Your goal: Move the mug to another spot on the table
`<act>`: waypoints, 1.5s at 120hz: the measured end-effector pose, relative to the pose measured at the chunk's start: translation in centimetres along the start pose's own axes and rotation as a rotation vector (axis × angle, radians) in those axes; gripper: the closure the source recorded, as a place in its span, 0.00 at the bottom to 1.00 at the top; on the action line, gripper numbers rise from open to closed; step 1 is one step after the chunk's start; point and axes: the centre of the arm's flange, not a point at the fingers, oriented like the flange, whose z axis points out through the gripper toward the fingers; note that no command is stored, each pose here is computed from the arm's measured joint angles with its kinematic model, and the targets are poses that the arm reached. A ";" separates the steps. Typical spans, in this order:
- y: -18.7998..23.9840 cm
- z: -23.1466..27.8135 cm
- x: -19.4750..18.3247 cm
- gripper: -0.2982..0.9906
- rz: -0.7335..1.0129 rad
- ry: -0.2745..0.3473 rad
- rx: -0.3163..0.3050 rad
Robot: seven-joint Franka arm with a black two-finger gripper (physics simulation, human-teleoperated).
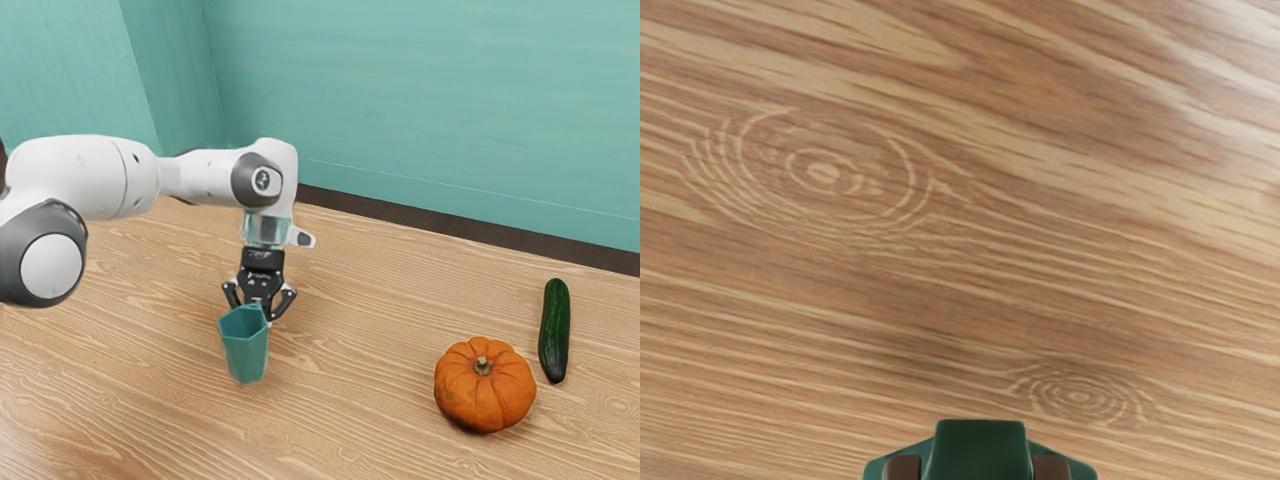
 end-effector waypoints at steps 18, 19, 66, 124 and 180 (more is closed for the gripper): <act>0.2 0.6 0.2 0.80 -0.027 -0.002 0.001; 0.2 0.6 0.2 0.80 -0.028 -0.002 0.001; 1.0 3.0 1.1 0.84 -0.069 -0.019 0.016; 0.4 3.0 1.6 0.32 -0.099 -0.019 -0.004; -1.7 -6.1 1.5 0.24 -0.028 0.331 -0.108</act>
